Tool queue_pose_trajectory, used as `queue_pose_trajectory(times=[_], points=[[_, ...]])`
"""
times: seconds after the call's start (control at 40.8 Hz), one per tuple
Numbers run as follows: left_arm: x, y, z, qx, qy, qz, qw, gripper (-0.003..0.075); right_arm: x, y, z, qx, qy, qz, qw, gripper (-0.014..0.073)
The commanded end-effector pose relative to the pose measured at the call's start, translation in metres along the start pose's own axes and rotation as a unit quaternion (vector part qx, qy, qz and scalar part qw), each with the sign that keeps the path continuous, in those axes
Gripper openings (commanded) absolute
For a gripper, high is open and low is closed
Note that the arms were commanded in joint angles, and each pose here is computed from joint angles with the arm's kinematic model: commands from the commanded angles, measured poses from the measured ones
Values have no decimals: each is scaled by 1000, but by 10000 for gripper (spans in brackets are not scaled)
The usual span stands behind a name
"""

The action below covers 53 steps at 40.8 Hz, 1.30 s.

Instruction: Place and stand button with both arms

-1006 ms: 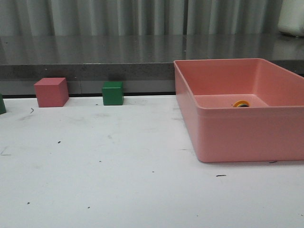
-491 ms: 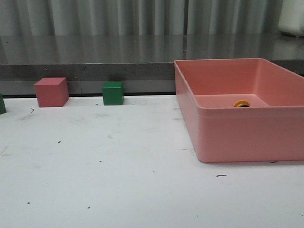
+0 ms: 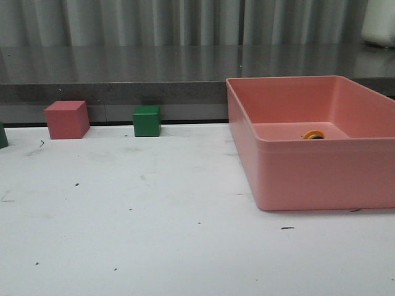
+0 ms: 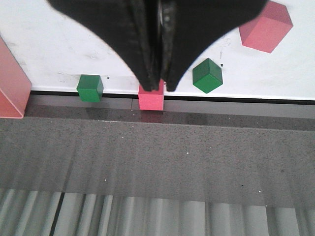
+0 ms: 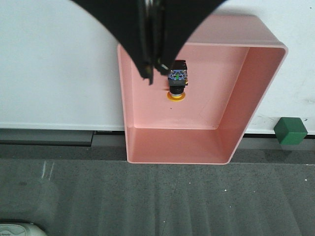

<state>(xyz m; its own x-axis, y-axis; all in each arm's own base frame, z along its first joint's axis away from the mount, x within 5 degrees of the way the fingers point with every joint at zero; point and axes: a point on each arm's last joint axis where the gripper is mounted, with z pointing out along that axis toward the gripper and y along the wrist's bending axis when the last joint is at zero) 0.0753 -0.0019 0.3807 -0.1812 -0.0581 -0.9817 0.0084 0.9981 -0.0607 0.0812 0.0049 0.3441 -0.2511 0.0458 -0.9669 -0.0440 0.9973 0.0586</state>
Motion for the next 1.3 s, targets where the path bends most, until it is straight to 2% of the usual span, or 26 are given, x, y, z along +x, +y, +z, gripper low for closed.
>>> queue_pose_trajectory(times=[0.0, 0.074, 0.172, 0.196, 0.27, 0.883, 1.031, 1.276], points=[[-17, -1, -2, 5, -52, 0, 999, 50, -18, 0, -3, 2, -53, -7, 999, 33], [-17, -1, -2, 0, -52, 8, 999, 185, -18, 0, -3, 2, -55, -7, 998, 243], [-17, -1, -2, 1, -52, 7, 999, 426, -19, 0, -3, 2, -57, -7, 998, 474], [-17, -1, -2, 1, -52, 7, 999, 489, -19, 0, -3, 2, -58, -7, 998, 515], [-17, -1, -2, 1, -52, 7, 999, 597, -19, 0, -3, 2, -59, -7, 998, 572], [-17, -1, -2, 1, -52, 7, 999, 598, -23, 1, -2, -3, -69, 1, 998, 576], [-17, -1, -2, 1, -52, 7, 999, 598, -37, 4, 13, -11, -20, 19, 1000, 576], [-17, -1, -2, 1, -52, 7, 999, 598, -64, 11, 62, -25, 125, 26, 991, 575]])
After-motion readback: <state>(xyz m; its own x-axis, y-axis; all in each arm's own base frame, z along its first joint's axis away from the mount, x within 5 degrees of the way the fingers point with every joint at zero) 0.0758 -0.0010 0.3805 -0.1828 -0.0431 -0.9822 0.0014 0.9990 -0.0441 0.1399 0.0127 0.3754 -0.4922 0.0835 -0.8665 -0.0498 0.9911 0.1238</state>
